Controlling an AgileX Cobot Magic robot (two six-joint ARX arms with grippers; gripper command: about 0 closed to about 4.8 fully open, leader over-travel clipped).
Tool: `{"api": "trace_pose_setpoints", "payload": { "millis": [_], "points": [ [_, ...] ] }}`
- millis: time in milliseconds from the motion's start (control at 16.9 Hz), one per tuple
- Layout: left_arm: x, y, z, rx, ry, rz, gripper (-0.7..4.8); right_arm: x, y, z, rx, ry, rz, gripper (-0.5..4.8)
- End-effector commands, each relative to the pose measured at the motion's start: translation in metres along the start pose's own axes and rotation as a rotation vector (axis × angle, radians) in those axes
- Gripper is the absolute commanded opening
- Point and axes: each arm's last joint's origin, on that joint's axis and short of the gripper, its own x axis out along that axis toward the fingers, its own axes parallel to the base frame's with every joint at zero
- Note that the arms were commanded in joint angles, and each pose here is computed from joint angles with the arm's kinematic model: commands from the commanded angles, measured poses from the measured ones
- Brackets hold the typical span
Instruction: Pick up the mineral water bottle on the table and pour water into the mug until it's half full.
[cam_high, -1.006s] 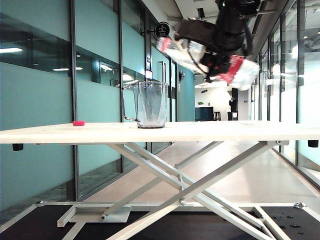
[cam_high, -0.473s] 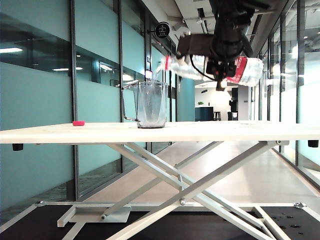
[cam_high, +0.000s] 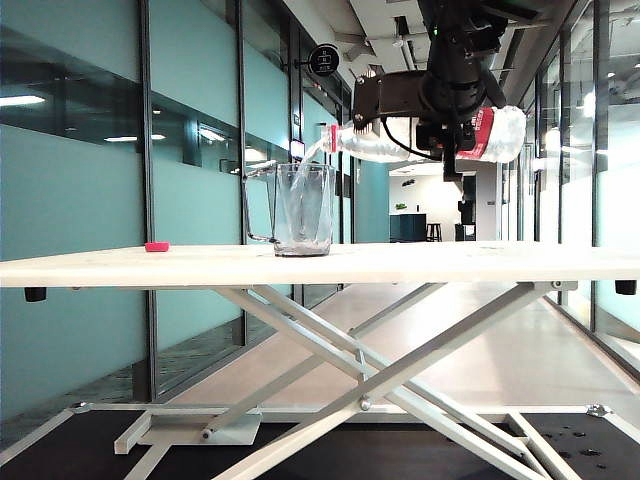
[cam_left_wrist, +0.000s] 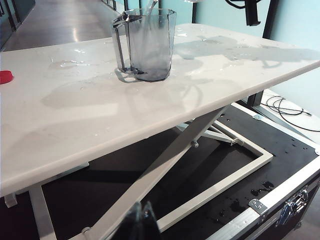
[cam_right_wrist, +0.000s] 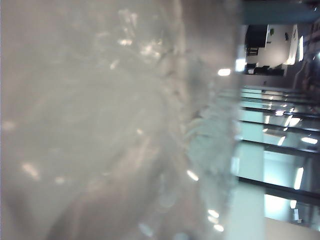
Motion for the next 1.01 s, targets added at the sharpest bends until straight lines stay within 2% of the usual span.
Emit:
{"api": "trace_pose_setpoints", "payload": {
  "millis": [59,414,1006],
  "points": [
    [-0.0001,0.0000,0.0011,0.008,-0.005,0.000,-0.05,-0.0049,-0.0150,0.0003,-0.011,0.001,-0.077,0.67],
    [-0.0001,0.0000,0.0011,0.008,-0.005,-0.001,-0.05,-0.0056,-0.0201,0.0000,-0.037,0.028,-0.126,0.69],
    [-0.0001,0.0000,0.0011,0.008,-0.005,-0.001,-0.05,-0.0059,-0.0204,-0.0001,-0.039,0.029,-0.126,0.78]
  ]
}}
